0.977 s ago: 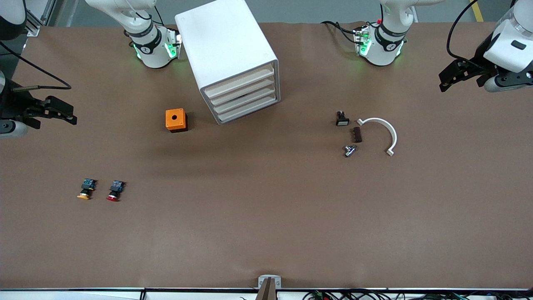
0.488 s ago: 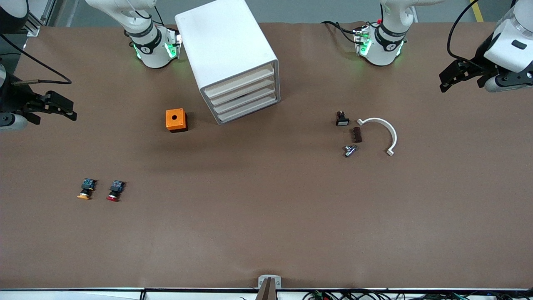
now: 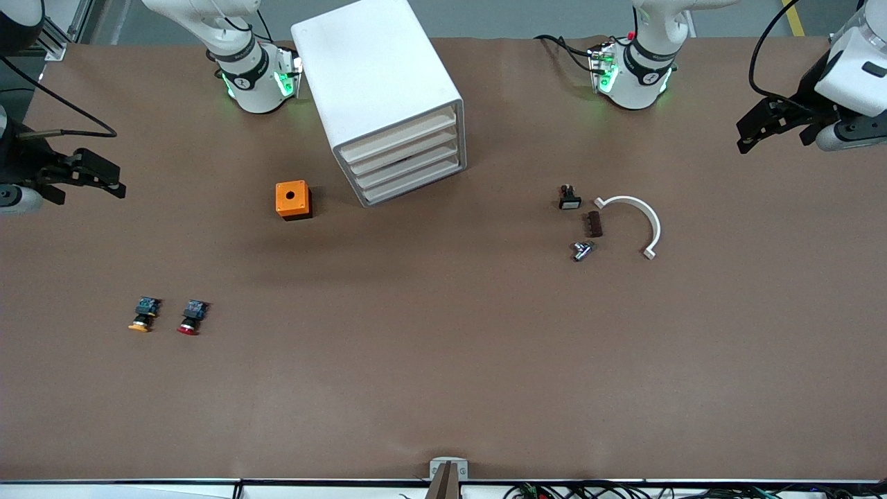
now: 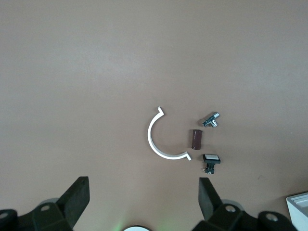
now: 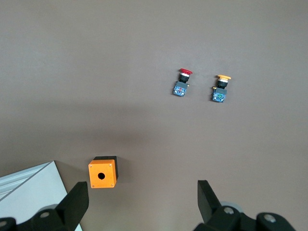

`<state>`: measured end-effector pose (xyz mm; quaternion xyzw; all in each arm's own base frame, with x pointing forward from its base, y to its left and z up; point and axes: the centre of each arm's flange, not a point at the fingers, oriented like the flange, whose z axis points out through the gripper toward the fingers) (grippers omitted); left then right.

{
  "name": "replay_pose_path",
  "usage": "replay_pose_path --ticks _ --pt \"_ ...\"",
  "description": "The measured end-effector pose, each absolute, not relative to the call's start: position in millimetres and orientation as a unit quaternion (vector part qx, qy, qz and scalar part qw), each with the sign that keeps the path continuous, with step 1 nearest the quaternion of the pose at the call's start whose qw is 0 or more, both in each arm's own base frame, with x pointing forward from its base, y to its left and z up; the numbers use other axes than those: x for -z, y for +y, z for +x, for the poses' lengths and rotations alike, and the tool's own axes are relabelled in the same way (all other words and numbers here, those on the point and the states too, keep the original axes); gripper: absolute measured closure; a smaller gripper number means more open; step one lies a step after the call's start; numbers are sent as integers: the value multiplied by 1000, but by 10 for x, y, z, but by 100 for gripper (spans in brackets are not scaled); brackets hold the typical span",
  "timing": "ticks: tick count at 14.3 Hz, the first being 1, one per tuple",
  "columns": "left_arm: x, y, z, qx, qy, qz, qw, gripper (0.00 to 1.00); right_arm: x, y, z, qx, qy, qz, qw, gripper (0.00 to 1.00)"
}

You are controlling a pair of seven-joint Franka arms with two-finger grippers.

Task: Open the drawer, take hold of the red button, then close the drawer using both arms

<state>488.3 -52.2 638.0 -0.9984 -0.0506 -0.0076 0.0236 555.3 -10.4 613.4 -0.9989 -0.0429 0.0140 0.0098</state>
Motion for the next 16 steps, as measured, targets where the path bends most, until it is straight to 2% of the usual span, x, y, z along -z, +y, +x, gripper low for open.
replay_pose_path --ticks 16 --pt "-6415 -384 5038 11 -25 -999 21 0 -6225 -157 5466 -19 -38 -999 10 0"
